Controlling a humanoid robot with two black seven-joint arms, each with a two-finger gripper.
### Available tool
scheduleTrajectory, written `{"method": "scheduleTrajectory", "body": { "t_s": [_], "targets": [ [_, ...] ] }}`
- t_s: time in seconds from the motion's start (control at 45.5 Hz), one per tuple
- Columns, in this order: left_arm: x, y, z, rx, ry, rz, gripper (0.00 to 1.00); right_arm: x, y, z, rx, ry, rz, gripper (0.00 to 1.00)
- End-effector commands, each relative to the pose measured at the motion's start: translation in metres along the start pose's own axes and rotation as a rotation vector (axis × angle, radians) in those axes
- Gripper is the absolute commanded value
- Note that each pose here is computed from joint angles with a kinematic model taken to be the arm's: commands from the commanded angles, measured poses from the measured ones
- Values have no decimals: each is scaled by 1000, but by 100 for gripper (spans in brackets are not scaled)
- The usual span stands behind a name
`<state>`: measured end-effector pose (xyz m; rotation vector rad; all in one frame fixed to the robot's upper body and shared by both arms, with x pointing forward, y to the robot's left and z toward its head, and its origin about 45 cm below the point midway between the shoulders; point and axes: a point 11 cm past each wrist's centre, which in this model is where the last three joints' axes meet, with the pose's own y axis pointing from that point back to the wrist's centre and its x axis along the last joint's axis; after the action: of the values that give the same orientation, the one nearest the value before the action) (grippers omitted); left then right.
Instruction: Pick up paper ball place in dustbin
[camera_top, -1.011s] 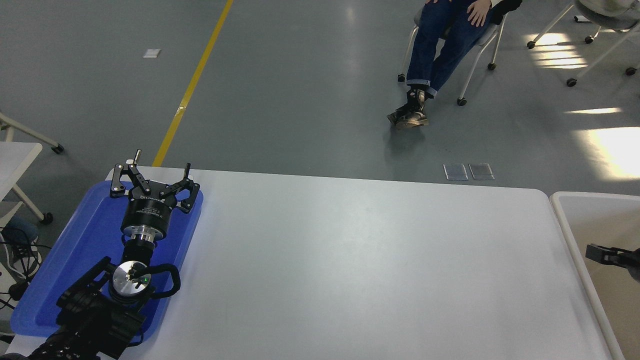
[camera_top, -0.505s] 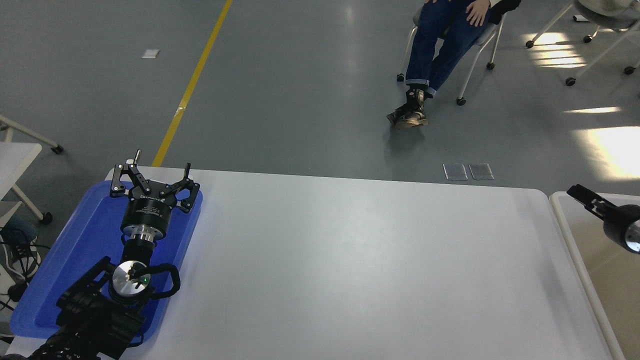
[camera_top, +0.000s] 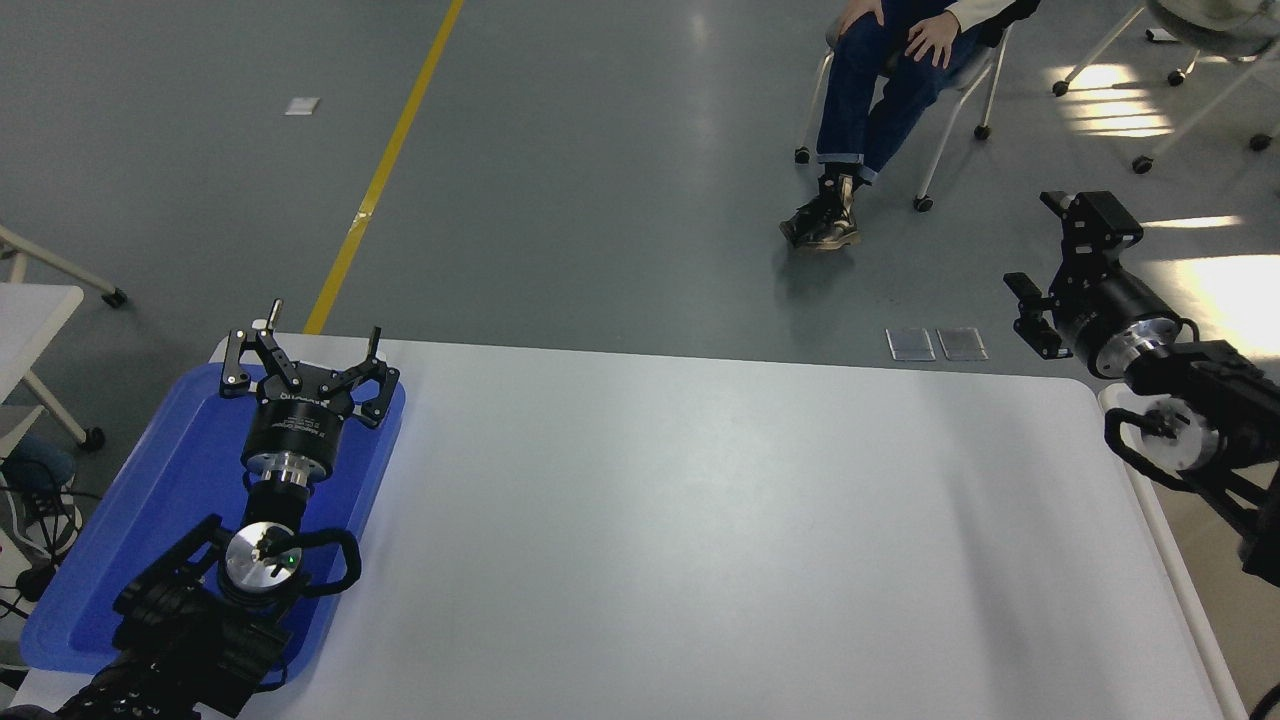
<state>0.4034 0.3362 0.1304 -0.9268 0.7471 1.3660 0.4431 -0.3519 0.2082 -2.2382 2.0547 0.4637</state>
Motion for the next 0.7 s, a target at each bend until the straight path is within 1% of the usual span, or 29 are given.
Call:
{"method": "scheduleTrajectory", "body": {
  "t_s": [0.0,0.11,0.22,0.33,0.462,0.681],
  "targets": [
    [0,0,0,0,0,1,100,-44,-7,30,20,-382,-25,100],
    [0,0,0,0,1,0,100,-58,-5,50,4,-464,-46,100],
    [0,0,0,1,0,-2,100,-60,-2,66,-2,-518,-46,100],
    [0,0,0,1,0,-2,100,-47,4,81,14,-595,-23,100],
    [0,0,0,1,0,-2,100,-38,14,91,21,-648,-46,100],
    [0,0,0,1,0,-2,100,-15,28,107,22,-660,-40,100]
  ]
}}
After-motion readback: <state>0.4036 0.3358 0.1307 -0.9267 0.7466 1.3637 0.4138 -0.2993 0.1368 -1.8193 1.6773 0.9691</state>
